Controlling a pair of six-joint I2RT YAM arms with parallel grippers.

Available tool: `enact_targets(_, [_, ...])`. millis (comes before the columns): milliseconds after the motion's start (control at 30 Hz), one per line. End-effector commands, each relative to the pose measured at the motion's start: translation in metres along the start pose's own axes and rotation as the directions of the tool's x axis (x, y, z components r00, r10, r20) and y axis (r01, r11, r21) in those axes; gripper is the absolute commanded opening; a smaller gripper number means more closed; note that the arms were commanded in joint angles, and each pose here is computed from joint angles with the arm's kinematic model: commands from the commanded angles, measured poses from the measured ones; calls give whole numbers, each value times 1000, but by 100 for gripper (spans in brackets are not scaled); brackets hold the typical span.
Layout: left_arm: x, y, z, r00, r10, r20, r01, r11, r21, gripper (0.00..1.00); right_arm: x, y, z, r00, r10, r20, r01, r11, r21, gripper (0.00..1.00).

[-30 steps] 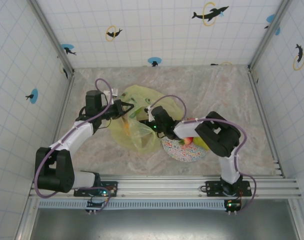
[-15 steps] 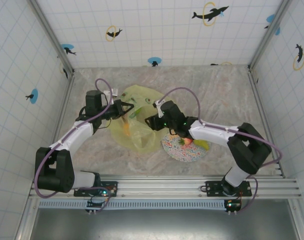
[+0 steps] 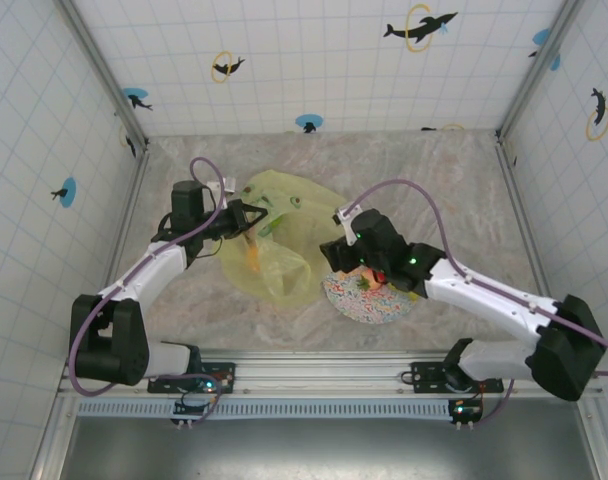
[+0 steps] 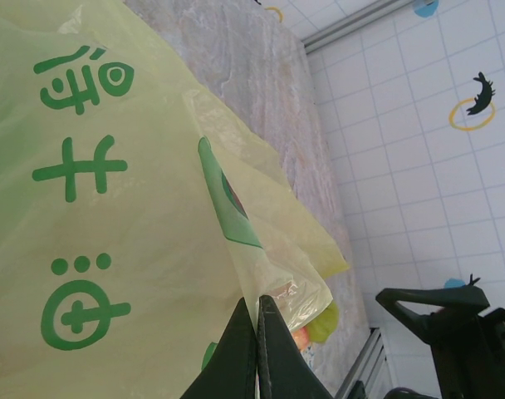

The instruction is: Place the fruits into the plastic bag

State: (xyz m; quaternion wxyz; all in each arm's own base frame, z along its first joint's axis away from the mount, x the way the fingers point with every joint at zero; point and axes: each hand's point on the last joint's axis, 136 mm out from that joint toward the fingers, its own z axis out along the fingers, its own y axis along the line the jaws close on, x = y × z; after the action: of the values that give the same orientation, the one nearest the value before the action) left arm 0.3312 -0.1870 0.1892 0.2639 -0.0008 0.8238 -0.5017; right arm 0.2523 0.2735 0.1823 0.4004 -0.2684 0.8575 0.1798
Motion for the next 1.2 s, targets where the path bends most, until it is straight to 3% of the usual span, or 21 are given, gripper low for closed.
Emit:
enact_targets(0, [-1, 1, -1, 1000, 11, 3, -11, 1000, -5, 0, 44, -23, -14, 990, -24, -136, 38, 994, 101, 80])
enact_targets(267, [-1, 3, 0, 1000, 6, 0, -6, 1000, -11, 0, 91, -41, -20, 954, -39, -298, 102, 974, 200, 81])
enact_targets(533, [-1, 4, 0, 1000, 3, -1, -3, 1000, -15, 0, 115, -57, -6, 890, -65, -451, 209, 938, 278, 83])
enact_targets(1167, [0, 3, 0, 1000, 0, -5, 0, 1000, -11, 0, 134, -48, 31, 834, -115, -540, 268, 939, 213, 83])
